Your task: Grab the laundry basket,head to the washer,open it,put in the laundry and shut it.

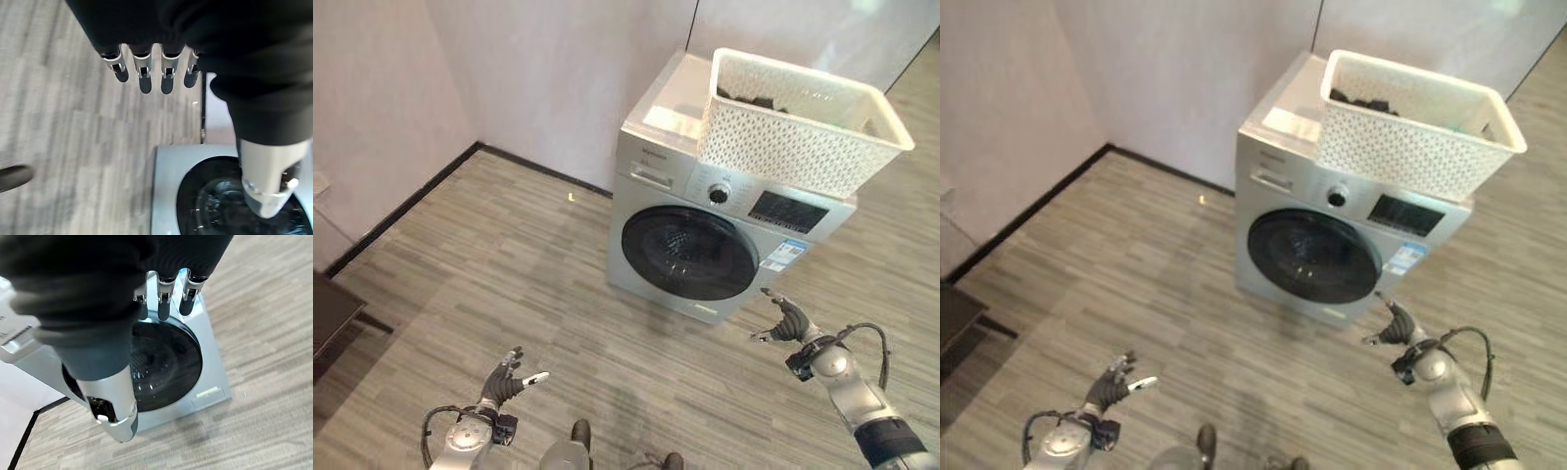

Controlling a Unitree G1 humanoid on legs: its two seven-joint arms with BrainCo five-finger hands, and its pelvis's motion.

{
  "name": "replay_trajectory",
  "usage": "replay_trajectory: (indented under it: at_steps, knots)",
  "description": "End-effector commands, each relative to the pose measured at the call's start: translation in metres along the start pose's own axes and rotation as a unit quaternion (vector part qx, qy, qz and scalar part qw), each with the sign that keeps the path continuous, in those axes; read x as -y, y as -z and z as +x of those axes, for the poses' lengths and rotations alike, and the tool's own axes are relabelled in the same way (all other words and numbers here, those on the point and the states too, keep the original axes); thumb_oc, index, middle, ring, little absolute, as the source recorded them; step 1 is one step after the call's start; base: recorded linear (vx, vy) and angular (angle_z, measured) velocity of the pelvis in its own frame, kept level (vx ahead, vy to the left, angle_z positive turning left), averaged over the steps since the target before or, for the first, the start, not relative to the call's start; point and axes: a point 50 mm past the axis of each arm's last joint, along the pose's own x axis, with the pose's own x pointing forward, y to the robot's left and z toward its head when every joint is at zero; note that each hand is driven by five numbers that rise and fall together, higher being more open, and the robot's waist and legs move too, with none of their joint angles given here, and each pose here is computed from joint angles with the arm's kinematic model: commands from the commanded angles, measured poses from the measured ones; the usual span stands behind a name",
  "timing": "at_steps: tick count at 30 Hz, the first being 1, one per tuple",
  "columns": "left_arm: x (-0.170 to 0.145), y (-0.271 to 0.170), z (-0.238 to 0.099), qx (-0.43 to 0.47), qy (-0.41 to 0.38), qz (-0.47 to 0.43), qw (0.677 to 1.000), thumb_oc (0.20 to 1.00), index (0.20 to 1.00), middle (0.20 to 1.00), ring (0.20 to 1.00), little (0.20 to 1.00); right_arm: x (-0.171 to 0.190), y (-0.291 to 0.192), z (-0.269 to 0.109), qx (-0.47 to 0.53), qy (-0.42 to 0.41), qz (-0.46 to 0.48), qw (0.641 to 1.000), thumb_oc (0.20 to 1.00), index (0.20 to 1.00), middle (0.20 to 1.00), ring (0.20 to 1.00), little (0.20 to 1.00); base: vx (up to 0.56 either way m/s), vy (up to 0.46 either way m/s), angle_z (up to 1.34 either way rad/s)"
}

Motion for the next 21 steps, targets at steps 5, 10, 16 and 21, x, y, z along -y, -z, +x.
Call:
replay_trajectory:
  at_steps: [5, 10, 16, 21]
  knots:
    - [0.014, -0.057, 0.012, 0.117, 0.036, -0.002, 0.992, 1.0, 1.0, 1.0, 1.0, 1.0, 0.097, -0.042, 0.042, -0.01, 0.177, -0.146, 0.973, 1.0, 1.0, 1.0, 1.0, 1.0, -0.15, 0.008, 0.13]
    - [0.021, -0.068, 0.013, 0.141, 0.047, -0.011, 0.989, 1.0, 1.0, 1.0, 1.0, 1.0, 0.129, -0.067, 0.055, -0.025, 0.235, -0.147, 0.96, 1.0, 1.0, 1.0, 1.0, 1.0, -0.07, 0.032, 0.06]
    - [0.029, -0.075, 0.018, 0.153, 0.047, -0.014, 0.987, 1.0, 1.0, 1.0, 1.0, 1.0, 0.175, -0.078, 0.051, -0.064, 0.308, -0.228, 0.921, 1.0, 1.0, 1.0, 1.0, 1.0, 0.02, -0.006, 0.02]
    - [0.029, -0.072, 0.023, 0.141, 0.035, -0.013, 0.989, 1.0, 1.0, 1.0, 1.0, 1.0, 0.201, -0.085, 0.038, -0.062, 0.359, -0.24, 0.9, 1.0, 1.0, 1.0, 1.0, 1.0, 0.0, 0.011, 0.09]
